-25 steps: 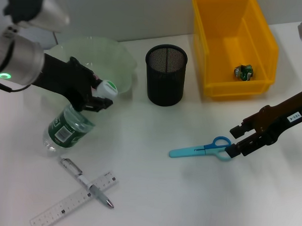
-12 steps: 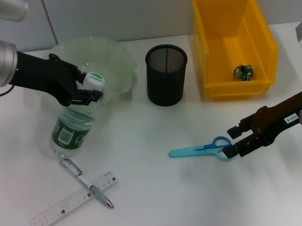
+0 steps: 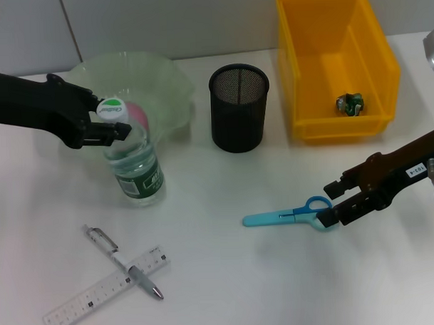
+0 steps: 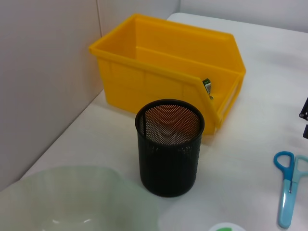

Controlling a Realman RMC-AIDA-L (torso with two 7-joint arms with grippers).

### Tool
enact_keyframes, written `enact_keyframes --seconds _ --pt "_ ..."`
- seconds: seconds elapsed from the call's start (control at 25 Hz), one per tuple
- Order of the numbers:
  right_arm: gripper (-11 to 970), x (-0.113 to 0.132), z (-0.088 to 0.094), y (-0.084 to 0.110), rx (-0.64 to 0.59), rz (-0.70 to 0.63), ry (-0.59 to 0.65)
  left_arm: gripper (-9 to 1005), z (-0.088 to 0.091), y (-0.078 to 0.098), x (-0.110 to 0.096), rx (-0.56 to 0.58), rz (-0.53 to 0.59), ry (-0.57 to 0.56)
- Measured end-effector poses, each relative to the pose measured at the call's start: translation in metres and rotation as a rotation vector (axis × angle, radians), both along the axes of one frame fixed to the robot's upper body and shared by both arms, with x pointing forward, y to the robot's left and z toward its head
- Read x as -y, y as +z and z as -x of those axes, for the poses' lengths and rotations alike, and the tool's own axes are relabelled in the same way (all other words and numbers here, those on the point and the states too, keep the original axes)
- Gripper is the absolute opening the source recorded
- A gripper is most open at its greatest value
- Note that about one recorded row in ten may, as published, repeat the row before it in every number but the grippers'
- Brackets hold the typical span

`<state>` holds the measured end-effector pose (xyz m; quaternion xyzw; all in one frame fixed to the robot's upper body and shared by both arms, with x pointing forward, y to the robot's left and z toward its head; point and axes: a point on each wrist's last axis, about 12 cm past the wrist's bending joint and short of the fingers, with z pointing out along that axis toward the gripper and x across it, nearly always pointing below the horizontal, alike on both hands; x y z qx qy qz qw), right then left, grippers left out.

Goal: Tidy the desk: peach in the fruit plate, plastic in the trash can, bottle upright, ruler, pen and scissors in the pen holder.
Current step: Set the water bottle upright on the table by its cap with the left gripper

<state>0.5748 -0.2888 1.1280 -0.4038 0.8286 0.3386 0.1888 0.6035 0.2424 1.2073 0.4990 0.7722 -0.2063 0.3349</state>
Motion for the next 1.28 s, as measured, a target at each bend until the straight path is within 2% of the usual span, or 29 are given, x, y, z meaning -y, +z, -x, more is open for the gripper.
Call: enact_keyframes --seconds 0.32,0.6,1.04,1.28 --pt "764 -0.001 0.000 0.000 -0.001 -0.002 0.001 449 0.006 0.004 -0.012 -0.017 0.050 0.014" --pt "764 -0.001 0.000 0.000 -0.001 -0.002 0.001 449 0.010 0.009 -0.029 -0.027 0.041 0.055" --pt "764 -0.004 0.000 -0.001 0.001 -0.007 0.005 453 0.013 0.008 -0.048 -0.029 0.042 0.118" --pt "764 -0.009 -0.002 0.001 0.040 -0.035 0.016 456 0.014 0.006 -0.059 -0.024 0.044 0.163"
